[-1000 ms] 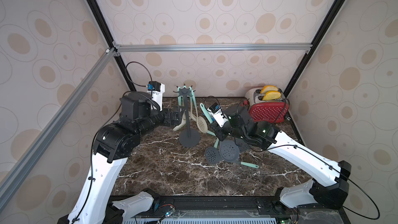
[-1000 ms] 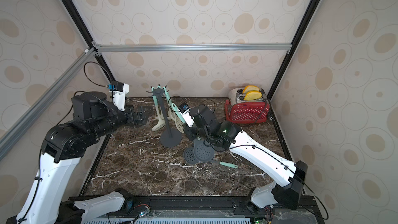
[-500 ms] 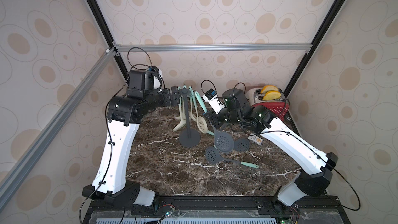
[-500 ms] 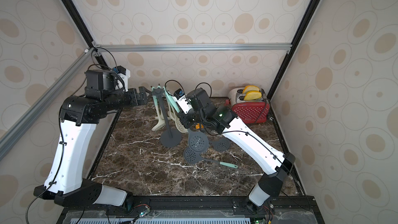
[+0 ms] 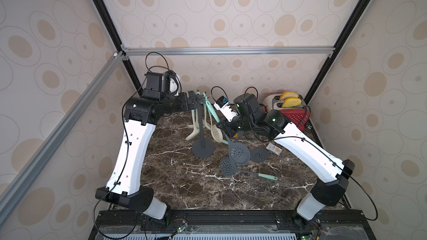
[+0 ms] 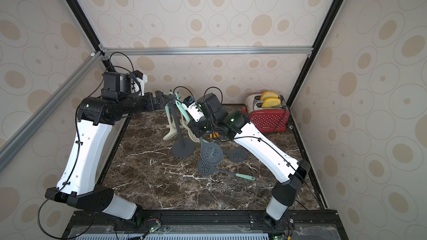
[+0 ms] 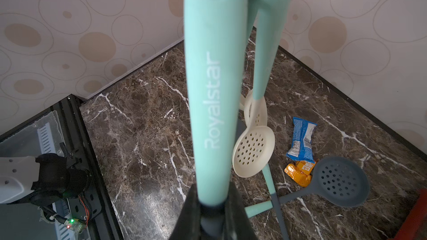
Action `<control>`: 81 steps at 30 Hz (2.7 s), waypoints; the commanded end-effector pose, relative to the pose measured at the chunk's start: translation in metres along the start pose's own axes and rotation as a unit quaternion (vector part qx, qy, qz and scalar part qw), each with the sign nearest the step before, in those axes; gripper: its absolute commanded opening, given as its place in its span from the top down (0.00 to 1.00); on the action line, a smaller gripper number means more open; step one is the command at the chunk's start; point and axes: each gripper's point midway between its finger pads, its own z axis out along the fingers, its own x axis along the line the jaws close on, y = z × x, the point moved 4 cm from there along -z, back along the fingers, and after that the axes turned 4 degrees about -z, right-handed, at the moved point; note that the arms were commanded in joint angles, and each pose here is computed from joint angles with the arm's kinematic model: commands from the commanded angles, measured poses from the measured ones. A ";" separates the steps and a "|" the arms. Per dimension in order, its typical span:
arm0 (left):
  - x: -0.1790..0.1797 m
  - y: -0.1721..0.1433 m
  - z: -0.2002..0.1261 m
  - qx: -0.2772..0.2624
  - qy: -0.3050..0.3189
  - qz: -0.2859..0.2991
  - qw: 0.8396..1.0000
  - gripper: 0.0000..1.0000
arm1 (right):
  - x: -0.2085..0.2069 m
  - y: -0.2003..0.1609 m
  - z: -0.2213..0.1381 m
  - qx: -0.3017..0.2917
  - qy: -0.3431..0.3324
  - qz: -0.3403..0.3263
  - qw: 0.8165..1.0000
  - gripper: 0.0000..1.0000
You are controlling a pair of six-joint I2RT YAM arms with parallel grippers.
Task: Hang the skimmer on the kitchen utensil rack
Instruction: Hang the skimmer on the rack, then pick up the skimmer from the center of the board.
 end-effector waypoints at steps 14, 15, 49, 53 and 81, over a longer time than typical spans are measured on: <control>0.012 -0.004 0.008 0.009 0.028 0.019 0.999 0.01 | -0.007 -0.003 0.020 0.038 -0.010 0.006 0.999 1.00; 0.011 -0.004 0.008 0.009 0.026 0.019 0.999 0.01 | -0.008 -0.004 0.022 0.041 -0.011 0.007 0.999 1.00; 0.036 -0.059 -0.087 -0.108 0.043 0.070 0.991 0.01 | -0.016 -0.057 -0.027 -0.006 -0.065 0.062 0.996 0.33; 0.051 -0.096 -0.084 -0.078 0.052 0.056 0.994 0.01 | -0.021 -0.116 -0.029 0.068 -0.094 0.113 0.987 0.16; 0.073 -0.244 0.017 0.075 -0.004 -0.028 0.997 0.01 | -0.035 -0.249 0.014 0.238 -0.193 0.254 0.918 0.11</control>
